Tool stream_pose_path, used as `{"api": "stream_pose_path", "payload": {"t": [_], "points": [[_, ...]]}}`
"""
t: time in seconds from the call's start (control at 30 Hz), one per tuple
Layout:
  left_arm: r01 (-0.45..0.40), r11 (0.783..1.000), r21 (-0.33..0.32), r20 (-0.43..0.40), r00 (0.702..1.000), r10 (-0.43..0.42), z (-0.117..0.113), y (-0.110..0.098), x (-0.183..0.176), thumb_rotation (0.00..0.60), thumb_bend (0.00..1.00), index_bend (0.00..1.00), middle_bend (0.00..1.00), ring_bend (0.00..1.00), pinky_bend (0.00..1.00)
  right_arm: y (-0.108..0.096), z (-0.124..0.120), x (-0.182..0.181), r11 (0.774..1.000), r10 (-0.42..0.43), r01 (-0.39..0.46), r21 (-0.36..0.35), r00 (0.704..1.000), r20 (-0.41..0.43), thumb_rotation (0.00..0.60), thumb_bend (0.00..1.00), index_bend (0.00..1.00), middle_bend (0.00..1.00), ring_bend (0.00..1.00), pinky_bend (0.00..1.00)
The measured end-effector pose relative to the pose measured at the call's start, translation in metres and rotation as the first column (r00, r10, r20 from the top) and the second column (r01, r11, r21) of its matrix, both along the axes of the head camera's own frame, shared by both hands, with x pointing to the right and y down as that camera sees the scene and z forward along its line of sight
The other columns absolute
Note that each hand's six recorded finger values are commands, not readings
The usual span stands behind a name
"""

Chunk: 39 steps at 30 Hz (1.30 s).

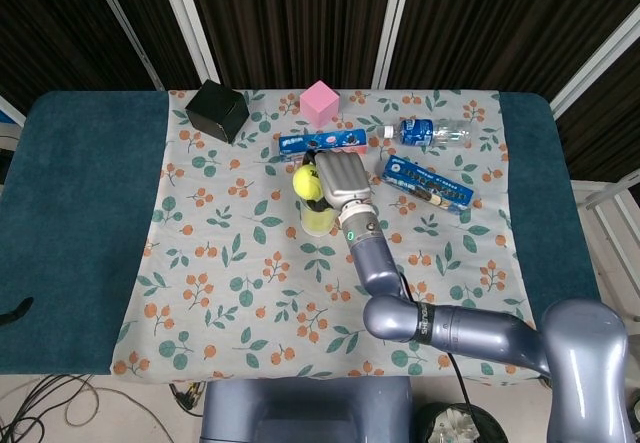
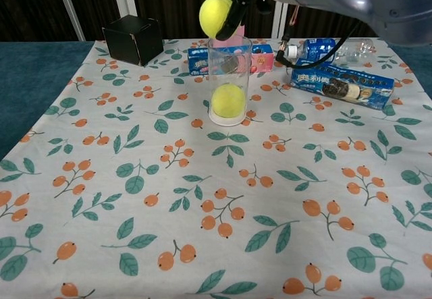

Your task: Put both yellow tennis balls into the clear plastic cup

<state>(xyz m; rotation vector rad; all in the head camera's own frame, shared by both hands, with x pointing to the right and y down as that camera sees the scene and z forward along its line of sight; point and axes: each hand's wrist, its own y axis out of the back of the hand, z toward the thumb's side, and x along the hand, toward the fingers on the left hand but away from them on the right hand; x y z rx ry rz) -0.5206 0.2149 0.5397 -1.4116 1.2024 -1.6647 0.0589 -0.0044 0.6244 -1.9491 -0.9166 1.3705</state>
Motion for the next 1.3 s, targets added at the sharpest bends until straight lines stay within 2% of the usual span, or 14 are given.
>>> {"api": "stream_pose_path", "payload": {"t": [0.3,0.47,0.6,0.83,0.97,1.07,1.3], "points": [[0.004,1.0,0.001,0.002,1.0,-0.004,0.0,0.0,-0.001,0.6,0.12,0.08,0.0,0.0,0.08,-0.002,-0.004,0.007,1.0,0.0,-0.001,-0.031,0.999,-0.042,0.6,0.46,0.31,0.23,0.25,0.05],[0.002,1.0,0.001,0.002,1.0,-0.002,0.0,0.0,0.0,0.6,0.12,0.08,0.0,0.0,0.08,-0.004,-0.009,0.008,0.999,-0.006,0.003,-0.043,0.998,-0.066,0.6,0.4,0.27,0.2,0.2,0.03],[0.006,1.0,0.001,0.005,1.0,-0.006,-0.001,0.0,-0.001,0.6,0.12,0.08,0.0,0.0,0.08,-0.004,-0.01,0.011,0.999,-0.007,0.002,-0.053,0.996,-0.085,0.6,0.39,0.22,0.18,0.18,0.01],[0.011,1.0,0.004,0.009,1.0,-0.011,-0.002,0.0,-0.002,0.6,0.12,0.08,0.0,0.0,0.08,-0.007,-0.018,0.017,0.999,0.007,-0.011,-0.048,0.997,-0.074,0.6,0.39,0.22,0.17,0.18,0.01],[0.01,1.0,0.0,0.01,1.0,-0.01,-0.001,0.0,-0.002,0.6,0.12,0.08,0.0,0.0,0.08,-0.011,-0.029,0.026,1.0,0.007,-0.007,0.006,0.997,-0.071,0.6,0.39,0.21,0.17,0.17,0.01],[0.007,1.0,-0.004,0.007,1.0,-0.007,0.0,0.0,-0.001,0.6,0.12,0.08,0.0,0.0,0.08,-0.01,-0.04,0.037,0.997,-0.021,0.027,0.066,0.996,-0.088,0.6,0.39,0.21,0.17,0.17,0.0],[0.001,1.0,-0.02,0.009,1.0,-0.001,0.001,0.002,0.001,0.6,0.12,0.07,0.0,0.0,0.08,0.02,-0.063,0.093,0.98,-0.085,0.112,0.163,0.983,-0.163,0.6,0.39,0.21,0.17,0.12,0.0]]}}
